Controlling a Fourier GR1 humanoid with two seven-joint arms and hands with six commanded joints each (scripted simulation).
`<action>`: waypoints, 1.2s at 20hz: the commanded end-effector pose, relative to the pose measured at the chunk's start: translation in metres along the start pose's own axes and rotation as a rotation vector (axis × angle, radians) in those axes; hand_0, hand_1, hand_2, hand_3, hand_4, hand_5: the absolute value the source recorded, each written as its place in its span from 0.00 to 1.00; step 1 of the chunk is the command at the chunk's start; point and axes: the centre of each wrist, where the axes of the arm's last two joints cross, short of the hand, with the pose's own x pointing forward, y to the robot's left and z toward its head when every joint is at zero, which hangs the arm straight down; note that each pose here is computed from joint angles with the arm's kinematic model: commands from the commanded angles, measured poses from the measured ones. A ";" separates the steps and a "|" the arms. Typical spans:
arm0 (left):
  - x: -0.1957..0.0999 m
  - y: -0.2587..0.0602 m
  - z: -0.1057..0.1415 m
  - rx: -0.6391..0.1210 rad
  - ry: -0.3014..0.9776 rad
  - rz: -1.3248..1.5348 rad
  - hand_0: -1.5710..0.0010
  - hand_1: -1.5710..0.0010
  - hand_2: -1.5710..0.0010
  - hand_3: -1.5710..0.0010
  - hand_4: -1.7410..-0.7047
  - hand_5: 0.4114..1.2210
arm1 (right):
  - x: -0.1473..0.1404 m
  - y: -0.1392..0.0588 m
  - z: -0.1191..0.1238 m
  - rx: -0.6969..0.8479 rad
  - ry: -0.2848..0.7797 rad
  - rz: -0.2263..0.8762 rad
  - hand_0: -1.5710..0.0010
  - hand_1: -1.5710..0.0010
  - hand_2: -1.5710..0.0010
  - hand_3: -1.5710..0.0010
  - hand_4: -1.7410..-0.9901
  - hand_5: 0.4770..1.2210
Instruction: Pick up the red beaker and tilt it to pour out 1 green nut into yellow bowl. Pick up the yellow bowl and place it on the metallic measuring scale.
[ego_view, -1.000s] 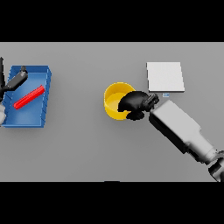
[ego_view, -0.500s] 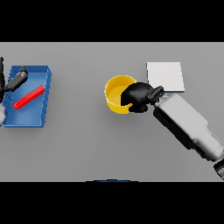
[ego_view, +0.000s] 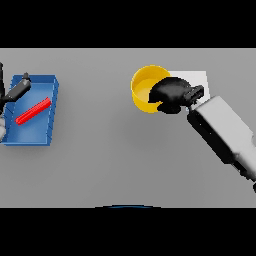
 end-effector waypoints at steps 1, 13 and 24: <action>-0.001 0.002 0.001 0.010 0.004 -0.006 1.00 1.00 1.00 1.00 0.96 0.36 | -0.001 -0.004 0.002 -0.017 0.011 0.001 0.00 0.00 0.06 0.18 0.00 1.00; -0.006 0.001 0.006 -0.007 0.007 0.000 1.00 1.00 1.00 1.00 0.98 0.34 | -0.095 0.010 0.021 -0.134 0.244 -0.089 0.00 0.00 0.05 0.24 0.00 1.00; -0.004 0.003 0.003 -0.002 0.017 0.002 1.00 1.00 1.00 1.00 0.98 0.33 | -0.120 0.048 0.007 -0.112 0.290 -0.171 0.00 0.00 0.14 0.13 0.00 1.00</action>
